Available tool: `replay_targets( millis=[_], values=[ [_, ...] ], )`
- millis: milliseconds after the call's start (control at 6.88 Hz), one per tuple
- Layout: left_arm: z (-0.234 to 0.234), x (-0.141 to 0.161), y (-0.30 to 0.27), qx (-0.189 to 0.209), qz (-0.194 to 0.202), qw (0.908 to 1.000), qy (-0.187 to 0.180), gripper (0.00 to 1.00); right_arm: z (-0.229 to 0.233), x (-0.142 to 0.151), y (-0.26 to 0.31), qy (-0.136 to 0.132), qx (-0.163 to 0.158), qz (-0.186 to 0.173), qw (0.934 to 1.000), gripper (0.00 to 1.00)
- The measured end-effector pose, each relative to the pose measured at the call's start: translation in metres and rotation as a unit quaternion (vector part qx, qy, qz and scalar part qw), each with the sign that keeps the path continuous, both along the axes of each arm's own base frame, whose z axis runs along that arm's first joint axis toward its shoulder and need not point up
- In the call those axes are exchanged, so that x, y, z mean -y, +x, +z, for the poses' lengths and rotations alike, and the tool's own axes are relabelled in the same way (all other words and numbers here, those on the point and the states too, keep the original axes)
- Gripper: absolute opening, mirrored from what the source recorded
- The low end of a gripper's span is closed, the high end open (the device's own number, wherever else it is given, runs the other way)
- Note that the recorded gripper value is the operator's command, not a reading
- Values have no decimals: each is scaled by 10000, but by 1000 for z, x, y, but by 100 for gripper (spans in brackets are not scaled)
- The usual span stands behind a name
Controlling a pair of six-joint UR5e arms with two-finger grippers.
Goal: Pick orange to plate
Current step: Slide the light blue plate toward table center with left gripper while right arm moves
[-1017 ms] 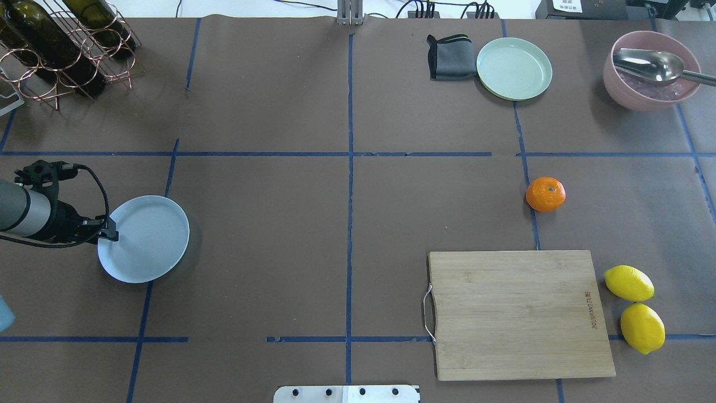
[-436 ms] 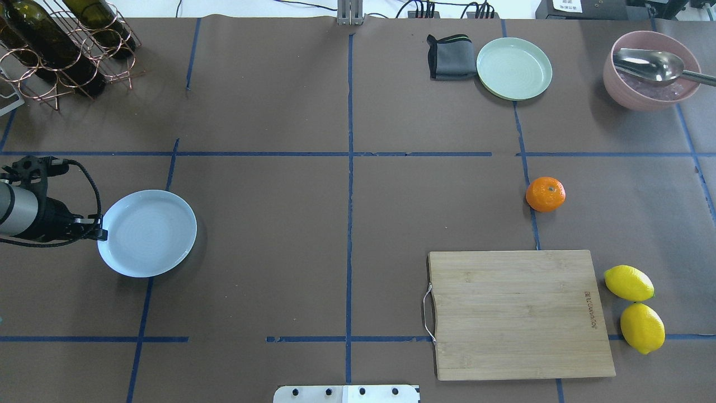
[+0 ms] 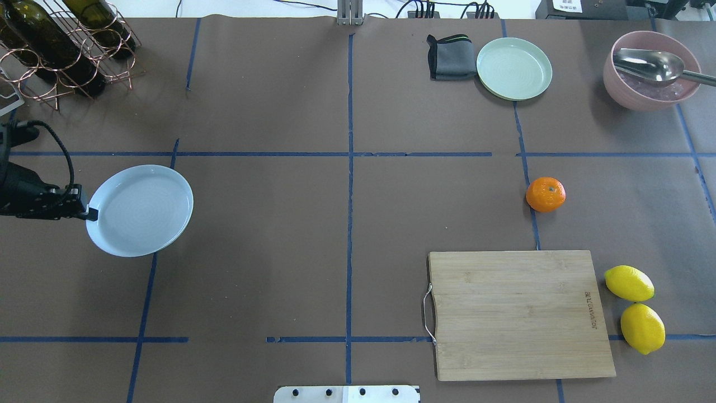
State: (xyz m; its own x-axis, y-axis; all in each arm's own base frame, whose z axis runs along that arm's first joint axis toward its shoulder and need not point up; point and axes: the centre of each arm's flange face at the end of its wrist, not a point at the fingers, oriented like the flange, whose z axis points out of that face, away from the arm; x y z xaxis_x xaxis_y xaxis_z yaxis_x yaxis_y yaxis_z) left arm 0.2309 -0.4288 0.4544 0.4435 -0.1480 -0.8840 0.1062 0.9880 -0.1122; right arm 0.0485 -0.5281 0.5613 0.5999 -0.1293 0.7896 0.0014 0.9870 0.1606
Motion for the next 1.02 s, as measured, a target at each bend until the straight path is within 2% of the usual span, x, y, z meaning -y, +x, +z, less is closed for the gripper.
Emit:
replay_targets(
  millis=[145, 291, 436, 726, 1017],
  values=[
    [-37, 31, 15, -126, -75, 9998, -137, 0, -3, 1, -4, -53, 10, 25, 10000, 100],
    [-77, 62, 45, -206, -260, 9984, -449, 0, -16, 3, -18, -202, 35, 103, 9997, 100],
    [-112, 74, 90, -245, -413, 9961, -734, 0, -41, 2, -40, -351, 78, 194, 9992, 100],
    [-159, 58, 178, -280, -498, 9923, -1095, 0, -89, -4, -84, -568, 178, 292, 9978, 100],
    [-184, 48, 239, -269, -580, 9891, -1329, 0, -131, -5, -129, -734, 243, 411, 9962, 100]
  ],
)
